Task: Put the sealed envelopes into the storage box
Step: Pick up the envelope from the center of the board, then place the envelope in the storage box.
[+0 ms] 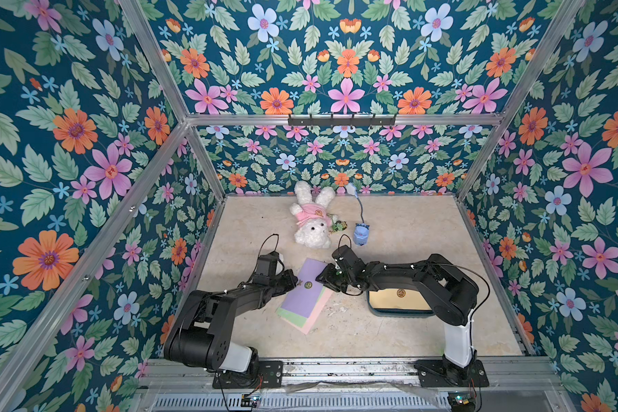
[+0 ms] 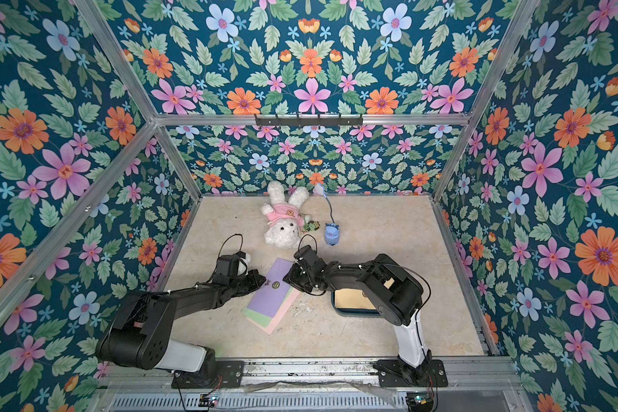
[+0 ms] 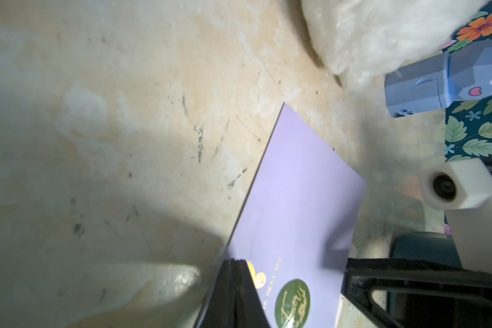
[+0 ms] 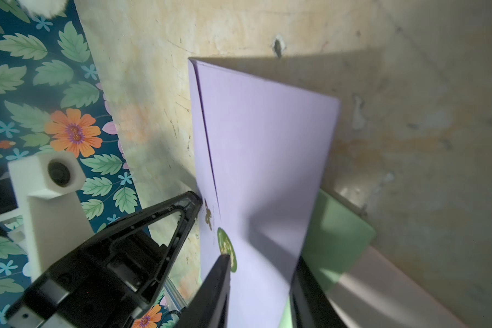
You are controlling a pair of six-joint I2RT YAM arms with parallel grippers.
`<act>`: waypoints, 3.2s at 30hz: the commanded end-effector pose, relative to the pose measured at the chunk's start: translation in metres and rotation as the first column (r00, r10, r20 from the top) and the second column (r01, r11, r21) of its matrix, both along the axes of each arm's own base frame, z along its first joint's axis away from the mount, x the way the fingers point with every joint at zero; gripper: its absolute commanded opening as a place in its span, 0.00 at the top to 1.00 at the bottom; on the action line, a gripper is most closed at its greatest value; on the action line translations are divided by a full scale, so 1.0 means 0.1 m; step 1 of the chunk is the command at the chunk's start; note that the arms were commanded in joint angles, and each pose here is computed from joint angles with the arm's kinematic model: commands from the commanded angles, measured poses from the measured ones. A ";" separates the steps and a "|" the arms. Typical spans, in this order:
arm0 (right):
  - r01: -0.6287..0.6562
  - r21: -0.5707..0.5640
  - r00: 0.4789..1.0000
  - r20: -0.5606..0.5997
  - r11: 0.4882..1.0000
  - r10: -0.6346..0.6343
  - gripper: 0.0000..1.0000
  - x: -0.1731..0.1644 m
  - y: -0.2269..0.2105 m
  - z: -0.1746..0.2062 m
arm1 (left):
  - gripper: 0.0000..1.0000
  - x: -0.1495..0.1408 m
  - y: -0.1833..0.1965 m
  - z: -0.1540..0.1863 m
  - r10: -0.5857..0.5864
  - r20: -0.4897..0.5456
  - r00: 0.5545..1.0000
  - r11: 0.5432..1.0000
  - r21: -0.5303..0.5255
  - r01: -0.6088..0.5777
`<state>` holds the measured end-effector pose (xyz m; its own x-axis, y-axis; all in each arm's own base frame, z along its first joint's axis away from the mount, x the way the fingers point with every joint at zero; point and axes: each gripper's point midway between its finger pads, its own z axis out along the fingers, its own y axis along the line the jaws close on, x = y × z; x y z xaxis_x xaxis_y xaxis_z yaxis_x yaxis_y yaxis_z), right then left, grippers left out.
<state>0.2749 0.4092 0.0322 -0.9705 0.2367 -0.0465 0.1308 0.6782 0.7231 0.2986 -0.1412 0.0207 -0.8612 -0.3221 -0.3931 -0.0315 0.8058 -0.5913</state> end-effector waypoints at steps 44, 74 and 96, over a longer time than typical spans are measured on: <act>-0.394 0.302 0.538 0.841 0.868 -0.048 1.00 -0.49 -0.56 2.96 | 0.37 -0.66 -0.65 2.69 -0.384 0.643 0.662 0.773 -0.168 0.612; 0.355 0.146 0.639 0.683 0.923 -0.354 0.63 0.69 -2.82 2.09 | 1.00 -0.44 -1.46 2.43 -0.740 0.434 0.515 0.640 0.218 0.737; 0.730 0.011 0.578 0.524 0.683 -0.626 0.63 0.66 -4.40 1.20 | 1.00 -0.83 -3.44 1.54 -0.993 0.071 -0.095 -0.054 0.446 0.893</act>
<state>0.3408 -0.0315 0.1499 -0.3647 0.7664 -0.5288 0.3232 0.6369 0.7000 0.2254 -0.4910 0.1802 -0.0504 0.8095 -0.5850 0.9890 -0.0413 -0.1423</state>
